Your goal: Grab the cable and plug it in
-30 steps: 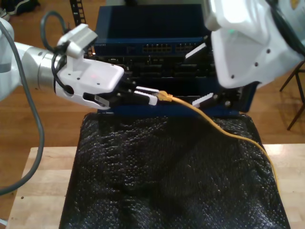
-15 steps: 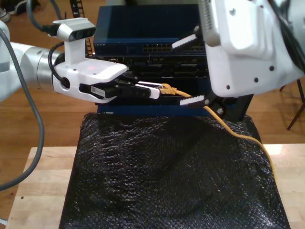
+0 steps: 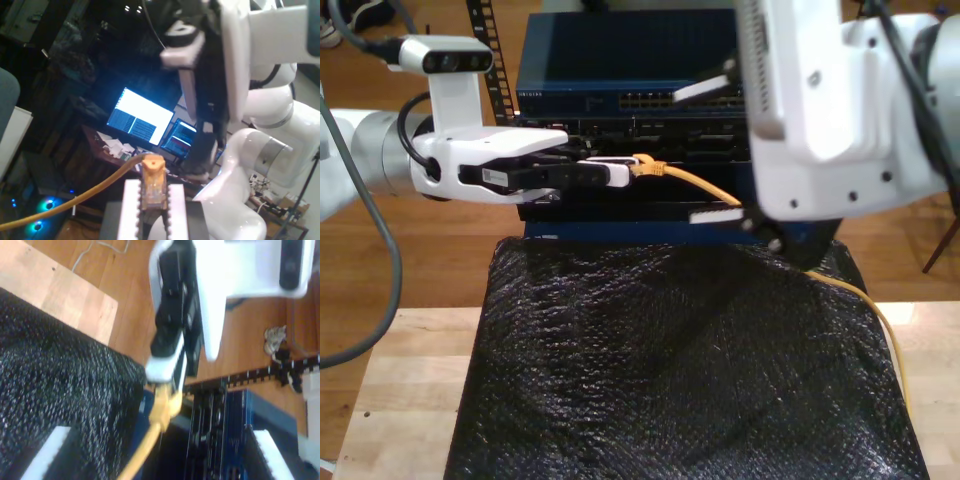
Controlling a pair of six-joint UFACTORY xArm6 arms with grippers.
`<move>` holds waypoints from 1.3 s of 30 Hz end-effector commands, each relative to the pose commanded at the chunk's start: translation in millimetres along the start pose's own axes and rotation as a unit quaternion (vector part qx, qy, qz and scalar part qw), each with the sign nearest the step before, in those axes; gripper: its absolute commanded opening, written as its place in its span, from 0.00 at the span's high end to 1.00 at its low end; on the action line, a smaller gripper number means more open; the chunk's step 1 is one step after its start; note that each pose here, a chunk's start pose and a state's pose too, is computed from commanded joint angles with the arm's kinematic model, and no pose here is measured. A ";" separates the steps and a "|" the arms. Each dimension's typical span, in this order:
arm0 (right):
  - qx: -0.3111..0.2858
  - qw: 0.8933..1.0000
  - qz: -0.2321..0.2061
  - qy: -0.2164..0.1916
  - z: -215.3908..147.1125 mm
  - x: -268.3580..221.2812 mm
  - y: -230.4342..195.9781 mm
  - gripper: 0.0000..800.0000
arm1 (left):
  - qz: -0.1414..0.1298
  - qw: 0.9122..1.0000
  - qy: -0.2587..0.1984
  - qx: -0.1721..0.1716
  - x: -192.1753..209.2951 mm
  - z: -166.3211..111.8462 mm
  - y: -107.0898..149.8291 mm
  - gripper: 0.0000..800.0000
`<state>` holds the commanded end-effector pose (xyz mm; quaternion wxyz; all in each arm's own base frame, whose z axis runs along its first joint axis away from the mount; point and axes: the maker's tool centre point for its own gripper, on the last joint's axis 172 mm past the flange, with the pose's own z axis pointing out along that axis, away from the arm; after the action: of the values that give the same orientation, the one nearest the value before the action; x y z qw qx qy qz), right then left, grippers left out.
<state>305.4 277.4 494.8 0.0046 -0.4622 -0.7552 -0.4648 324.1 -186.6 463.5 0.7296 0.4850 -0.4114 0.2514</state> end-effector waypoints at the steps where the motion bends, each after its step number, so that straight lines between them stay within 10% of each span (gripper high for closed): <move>1: -0.003 1.000 -0.003 0.003 0.2 3.1 1.1 0.04 | -0.002 1.000 0.001 -0.003 0.4 0.5 1.7 1.00; 39: -0.040 0.997 -0.057 0.029 8.3 31.7 6.4 0.18 | -0.023 0.995 0.046 -0.085 9.9 3.6 36.0 1.00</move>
<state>295.2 306.2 508.3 -0.0180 -0.4044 -0.7608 -0.5072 300.6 -175.7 490.6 0.7921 0.4185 -0.3858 0.2204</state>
